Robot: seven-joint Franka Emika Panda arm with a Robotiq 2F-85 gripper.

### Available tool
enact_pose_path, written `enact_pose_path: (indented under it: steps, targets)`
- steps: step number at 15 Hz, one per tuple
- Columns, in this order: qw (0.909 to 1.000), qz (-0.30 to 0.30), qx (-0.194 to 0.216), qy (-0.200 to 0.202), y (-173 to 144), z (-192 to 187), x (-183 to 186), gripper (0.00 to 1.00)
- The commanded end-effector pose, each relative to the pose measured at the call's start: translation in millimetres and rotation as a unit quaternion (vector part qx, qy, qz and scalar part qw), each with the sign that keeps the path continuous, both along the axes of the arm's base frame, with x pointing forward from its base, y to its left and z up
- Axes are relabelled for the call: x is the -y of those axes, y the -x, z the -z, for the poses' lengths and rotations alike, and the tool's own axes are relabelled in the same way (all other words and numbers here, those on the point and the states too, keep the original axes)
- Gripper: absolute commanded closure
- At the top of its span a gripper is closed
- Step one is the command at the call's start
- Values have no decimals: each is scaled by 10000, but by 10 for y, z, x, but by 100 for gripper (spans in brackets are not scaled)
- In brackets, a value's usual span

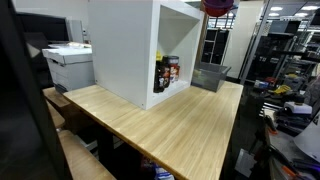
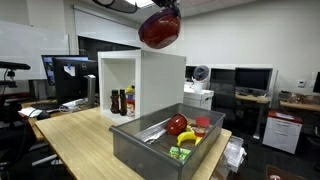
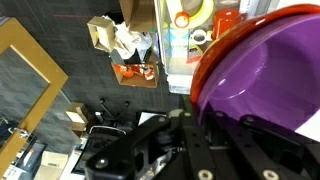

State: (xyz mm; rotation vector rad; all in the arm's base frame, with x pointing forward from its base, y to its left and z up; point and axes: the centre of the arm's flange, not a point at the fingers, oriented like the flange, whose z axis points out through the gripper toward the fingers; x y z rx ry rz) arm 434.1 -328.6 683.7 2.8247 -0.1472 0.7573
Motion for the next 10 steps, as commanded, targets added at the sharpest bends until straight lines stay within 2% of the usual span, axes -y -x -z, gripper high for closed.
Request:
enact_pose_path:
  steps: [1, 4, 6, 10]
  targets:
    - [9999, -36, 45, 147, -98, -125, -85, 97]
    - [9992, -169, -57, 354, -231, -163, -253, 97]
    - [9971, -369, -196, 638, -371, -197, -462, 97]
    - [9942, -517, -246, 905, -437, -276, -604, 97]
